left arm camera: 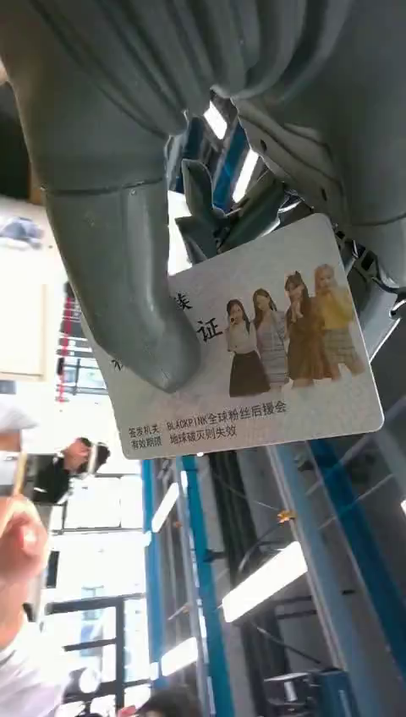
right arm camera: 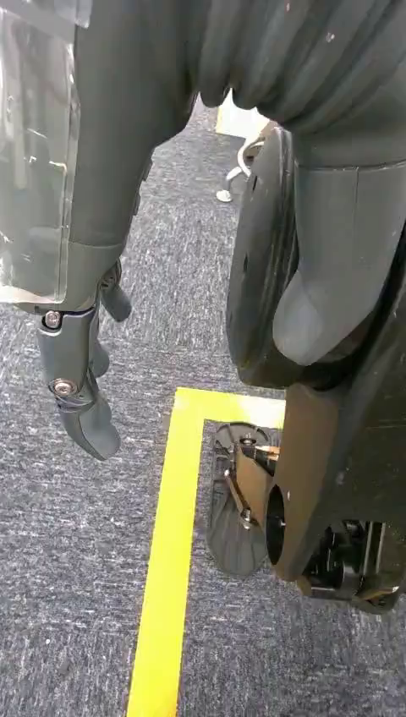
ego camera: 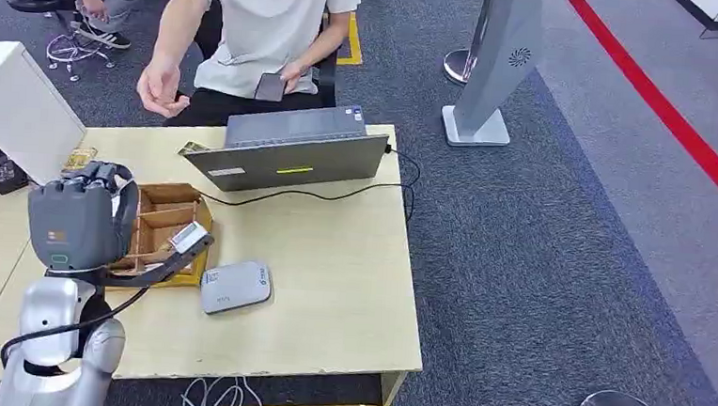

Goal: Pass the card to the sensor for recognition and then transmit it.

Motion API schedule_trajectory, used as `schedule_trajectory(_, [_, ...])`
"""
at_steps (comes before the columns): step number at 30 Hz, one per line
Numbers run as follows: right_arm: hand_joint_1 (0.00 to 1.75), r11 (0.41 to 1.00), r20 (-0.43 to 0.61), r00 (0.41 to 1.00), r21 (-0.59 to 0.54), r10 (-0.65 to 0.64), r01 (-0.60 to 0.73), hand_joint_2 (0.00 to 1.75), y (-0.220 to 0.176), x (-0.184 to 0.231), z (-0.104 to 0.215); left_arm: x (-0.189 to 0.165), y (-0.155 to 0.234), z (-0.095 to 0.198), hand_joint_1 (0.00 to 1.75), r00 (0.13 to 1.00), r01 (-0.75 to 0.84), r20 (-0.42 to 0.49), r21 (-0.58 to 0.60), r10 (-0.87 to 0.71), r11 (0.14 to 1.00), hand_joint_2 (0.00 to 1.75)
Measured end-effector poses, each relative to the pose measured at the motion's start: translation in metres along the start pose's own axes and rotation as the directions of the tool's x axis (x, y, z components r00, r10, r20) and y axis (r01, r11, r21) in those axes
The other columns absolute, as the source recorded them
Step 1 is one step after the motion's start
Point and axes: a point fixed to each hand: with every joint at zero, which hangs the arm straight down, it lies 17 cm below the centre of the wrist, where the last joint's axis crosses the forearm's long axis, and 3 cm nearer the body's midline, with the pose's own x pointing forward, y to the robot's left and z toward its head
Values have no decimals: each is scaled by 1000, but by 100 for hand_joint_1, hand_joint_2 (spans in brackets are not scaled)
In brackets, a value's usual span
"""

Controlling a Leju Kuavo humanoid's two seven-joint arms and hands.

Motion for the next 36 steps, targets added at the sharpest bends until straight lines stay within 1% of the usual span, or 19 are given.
schedule_trajectory(1, [0, 1000, 5, 1000, 3, 13, -13, 175, 1, 1, 0, -3, 4, -7, 175, 1000, 15, 2, 14, -16, 1000, 175])
schedule_trajectory(3, [0, 999, 17, 999, 13, 45, -45, 175, 3, 3, 0, -21, 13, -26, 175, 998, 54, -39, 51, -52, 997, 175])
schedule_trajectory(5, [0, 997, 29, 997, 19, 76, -76, 175, 4, 5, 0, -52, 16, -52, 175, 990, 116, -94, 76, -109, 990, 175])
schedule_trajectory(6, [0, 996, 35, 996, 20, 88, -89, 175, 4, 6, 0, -65, 16, -66, 175, 985, 146, -104, 84, -137, 986, 175])
schedule_trajectory(8, [0, 995, 41, 994, 22, 98, -99, 175, 5, 7, 1, -86, 9, -88, 175, 975, 197, -115, 74, -188, 978, 175])
schedule_trajectory(10, [0, 995, 44, 994, 22, 101, -102, 175, 5, 8, 1, -100, 2, -105, 175, 967, 231, -122, 53, -224, 971, 175])
schedule_trajectory(13, [0, 995, 40, 995, 19, 95, -96, 175, 4, 7, 0, -111, -11, -116, 175, 959, 259, -121, 10, -256, 966, 175])
schedule_trajectory(17, [0, 995, 40, 995, 17, 95, -96, 175, 4, 7, 0, -113, -22, -123, 175, 954, 276, -112, -26, -277, 961, 175])
schedule_trajectory(25, [0, 995, 39, 995, 18, 93, -93, 175, 4, 7, 0, -116, -35, -123, 175, 950, 289, -100, -69, -295, 955, 175])
schedule_trajectory(26, [0, 995, 39, 995, 18, 93, -93, 175, 4, 7, 0, -116, -37, -122, 0, 950, 290, -97, -74, -296, 954, 175])
schedule_trajectory(31, [0, 995, 43, 994, 19, 101, -102, 175, 4, 8, 0, -111, -45, -120, 0, 953, 290, -58, -100, -297, 952, 175])
schedule_trajectory(36, [0, 994, 44, 994, 19, 104, -105, 175, 4, 8, 0, -106, -47, -119, 0, 956, 285, -45, -99, -290, 953, 175])
